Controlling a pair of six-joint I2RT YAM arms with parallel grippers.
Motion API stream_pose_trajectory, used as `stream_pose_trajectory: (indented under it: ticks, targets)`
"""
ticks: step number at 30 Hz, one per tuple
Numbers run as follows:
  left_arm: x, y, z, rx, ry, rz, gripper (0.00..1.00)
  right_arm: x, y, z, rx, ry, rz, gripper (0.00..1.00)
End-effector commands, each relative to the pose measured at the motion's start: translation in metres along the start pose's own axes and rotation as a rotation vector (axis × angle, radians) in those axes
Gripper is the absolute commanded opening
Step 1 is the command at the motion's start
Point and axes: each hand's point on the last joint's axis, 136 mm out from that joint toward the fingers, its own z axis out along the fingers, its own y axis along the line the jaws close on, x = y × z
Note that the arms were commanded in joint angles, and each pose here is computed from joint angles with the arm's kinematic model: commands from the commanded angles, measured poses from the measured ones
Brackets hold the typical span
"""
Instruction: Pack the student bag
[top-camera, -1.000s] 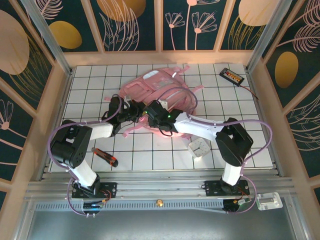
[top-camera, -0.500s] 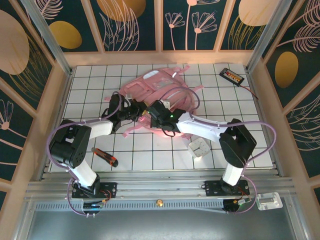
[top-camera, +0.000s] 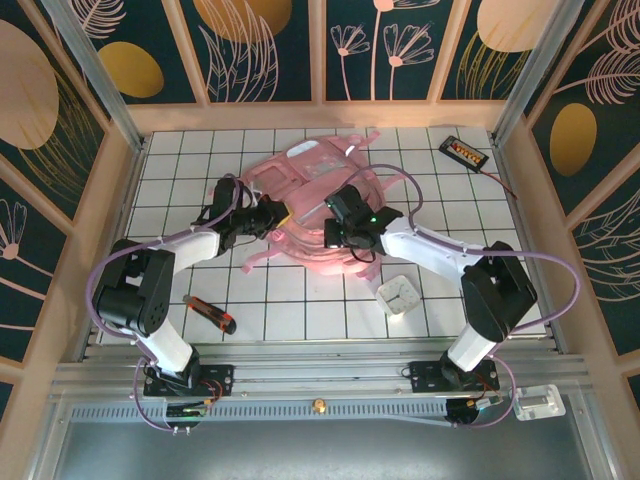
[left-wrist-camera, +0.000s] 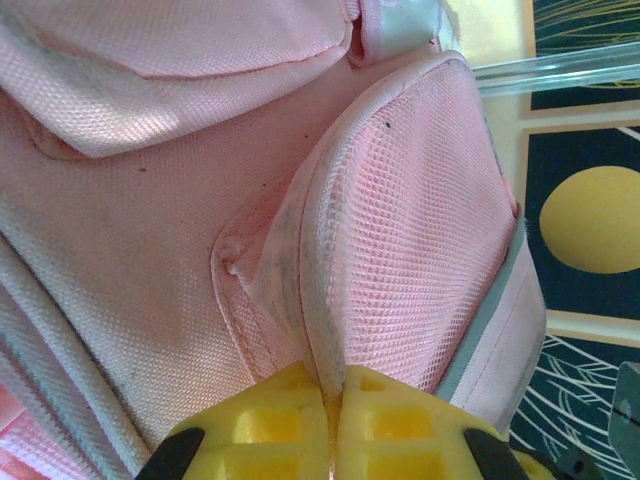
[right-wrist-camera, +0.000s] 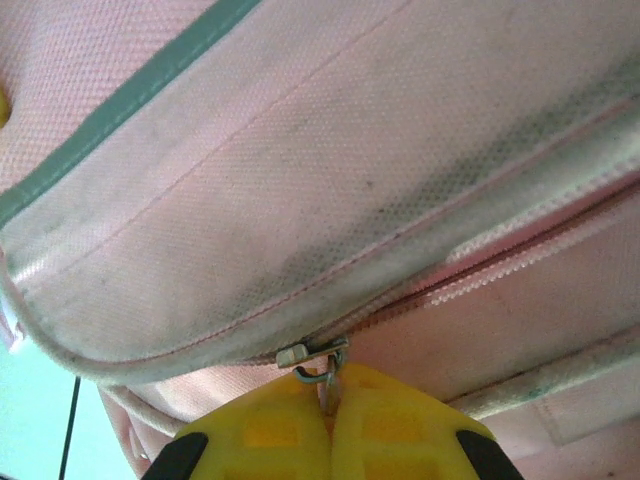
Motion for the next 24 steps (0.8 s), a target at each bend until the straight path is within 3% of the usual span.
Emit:
stream_pose_trajectory:
  ticks: [1,8,9,11,13,16,19,24]
  targets:
    - [-0.031,0.004,-0.011,-0.053,-0.074,0.073,0.00,0.001,-0.002,-0.006,-0.038,0.014,-0.092,0.00]
    - [-0.070,0.003,-0.011,-0.097,-0.091,0.120,0.00,0.028,0.074,0.006,-0.235,0.092,-0.161,0.00]
    - [-0.074,0.002,-0.012,-0.102,-0.088,0.119,0.04,0.031,0.086,0.008,-0.262,0.102,-0.159,0.00]
    - [-0.079,0.000,-0.015,-0.101,-0.086,0.108,0.30,0.030,0.105,0.014,-0.301,0.113,-0.143,0.00]
    - [-0.079,-0.002,-0.024,-0.099,-0.103,0.108,0.49,0.026,0.116,0.017,-0.313,0.111,-0.132,0.00]
    - [-0.069,-0.005,-0.044,-0.081,-0.122,0.101,0.65,0.020,0.124,0.015,-0.332,0.100,-0.131,0.00]
    - [-0.049,-0.009,-0.059,-0.023,-0.137,0.055,0.72,0.018,0.124,0.012,-0.334,0.098,-0.148,0.00]
    - [-0.022,-0.013,-0.072,0.104,-0.145,-0.053,0.70,0.020,0.120,0.011,-0.332,0.101,-0.166,0.00]
